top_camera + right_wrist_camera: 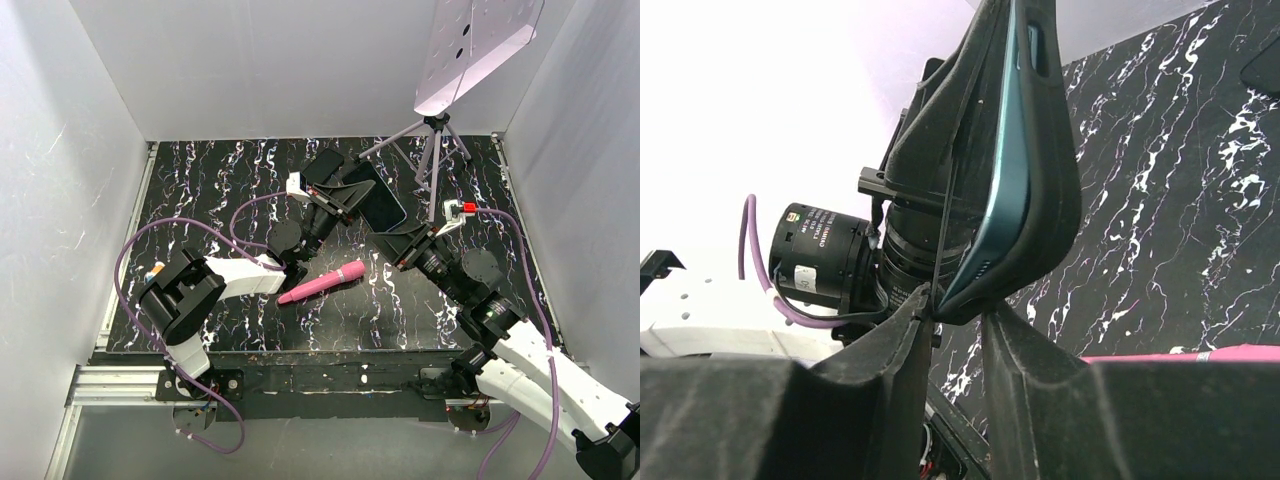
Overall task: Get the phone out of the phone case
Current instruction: Remove the phone case from the phone.
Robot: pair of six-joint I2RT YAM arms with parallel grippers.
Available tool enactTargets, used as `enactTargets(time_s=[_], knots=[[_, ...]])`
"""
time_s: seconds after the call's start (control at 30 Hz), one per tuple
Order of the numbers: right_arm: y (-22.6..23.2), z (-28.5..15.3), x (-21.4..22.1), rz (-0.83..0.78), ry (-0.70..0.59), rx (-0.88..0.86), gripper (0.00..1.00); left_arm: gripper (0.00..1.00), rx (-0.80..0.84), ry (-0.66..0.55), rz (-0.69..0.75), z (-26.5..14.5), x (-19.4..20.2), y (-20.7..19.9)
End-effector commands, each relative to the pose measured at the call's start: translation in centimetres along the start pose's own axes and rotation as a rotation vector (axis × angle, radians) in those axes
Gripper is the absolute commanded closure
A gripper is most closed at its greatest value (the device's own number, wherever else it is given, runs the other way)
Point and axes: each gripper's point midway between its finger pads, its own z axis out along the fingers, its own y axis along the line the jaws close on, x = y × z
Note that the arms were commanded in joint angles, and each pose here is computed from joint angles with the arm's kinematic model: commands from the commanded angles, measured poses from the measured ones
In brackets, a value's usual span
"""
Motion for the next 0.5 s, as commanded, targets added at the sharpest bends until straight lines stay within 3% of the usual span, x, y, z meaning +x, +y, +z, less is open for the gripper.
enactTargets(time_s=[0.0, 0.2, 0.33, 0.47], knots=[[1.6, 0.4, -2.1, -0.034, -0.063, -0.046, 0.71, 1.00, 0.364, 0.009, -0.081, -1.2, 0.1, -11.5], [0.1, 0.1, -1.0, -0.175, -0.017, -0.057, 0.93, 1.00, 0.383, 0.050, -0.144, -1.9, 0.6, -12.8], [-1.3, -0.8, 0.8, -0.383, 0.067, -0.115, 0.99, 1.00, 0.404, 0.112, -0.218, -2.6, 1.2, -14.3], [-1.4, -1.4, 1.4, -0.484, 0.138, -0.180, 0.99, 1.00, 0.426, 0.243, -0.273, -3.2, 3.0, -16.0]])
